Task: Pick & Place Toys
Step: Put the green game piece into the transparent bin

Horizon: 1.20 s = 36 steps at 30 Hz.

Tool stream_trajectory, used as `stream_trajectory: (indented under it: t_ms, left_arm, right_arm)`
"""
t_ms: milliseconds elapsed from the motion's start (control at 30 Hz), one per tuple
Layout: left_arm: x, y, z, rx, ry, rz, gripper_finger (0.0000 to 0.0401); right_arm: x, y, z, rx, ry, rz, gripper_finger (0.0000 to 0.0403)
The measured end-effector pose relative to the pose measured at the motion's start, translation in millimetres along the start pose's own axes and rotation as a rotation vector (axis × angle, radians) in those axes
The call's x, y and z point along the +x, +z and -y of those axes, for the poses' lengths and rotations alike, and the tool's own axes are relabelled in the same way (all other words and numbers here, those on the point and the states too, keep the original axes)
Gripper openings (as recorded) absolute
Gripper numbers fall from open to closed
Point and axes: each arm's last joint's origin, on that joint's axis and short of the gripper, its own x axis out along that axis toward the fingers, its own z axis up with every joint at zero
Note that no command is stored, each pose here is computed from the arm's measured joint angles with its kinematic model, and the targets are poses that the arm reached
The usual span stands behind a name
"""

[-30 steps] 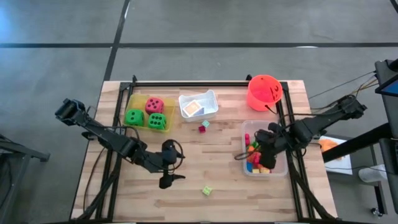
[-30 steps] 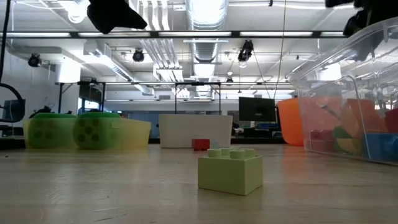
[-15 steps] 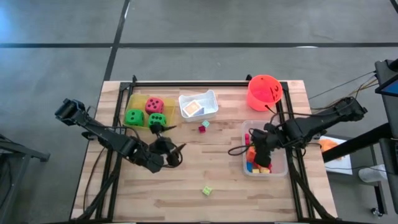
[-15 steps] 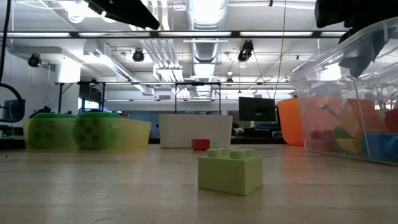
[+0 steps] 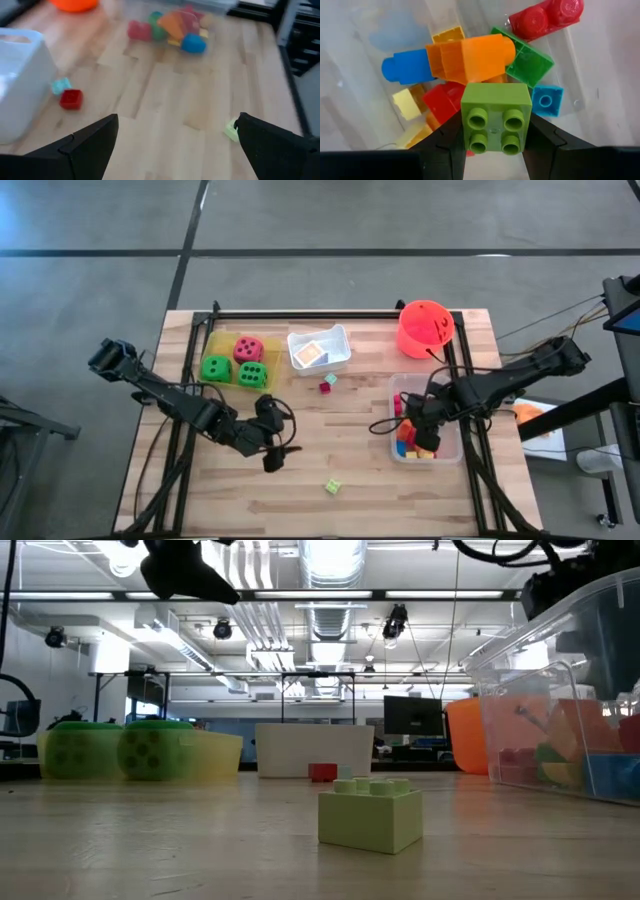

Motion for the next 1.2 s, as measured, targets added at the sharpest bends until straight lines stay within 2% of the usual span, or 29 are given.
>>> stream_trajectory:
  t_ms: [400, 567, 800, 867, 1000, 1200]
  left_arm:
    - [1, 1, 0, 0.010, -0.015, -0.006, 0.0393]
    - [1, -1, -1, 0.036, -0.009, -0.009, 0.0393]
    - [2, 0, -2, 0.053, -0.006, -0.010, 0.0393]
    - [2, 0, -2, 0.053, -0.006, -0.011, 0.0393]
    - [2, 0, -3, 0.052, -0.004, -0.011, 0.0393]
    - [2, 0, -3, 0.052, -0.003, -0.012, 0.0393]
  right_arm:
    - [8, 6, 12, -0.006, 0.016, -0.026, 0.0136]
    - [8, 11, 15, -0.054, 0.028, -0.010, 0.0136]
    - [13, 12, 12, -0.071, 0.095, -0.044, 0.0136]
    - [17, 13, 10, -0.050, 0.090, -0.064, 0.0136]
    - [26, 21, 4, 0.070, 0.127, -0.121, 0.0136]
    - [37, 31, -4, 0.064, 0.091, -0.161, 0.0136]
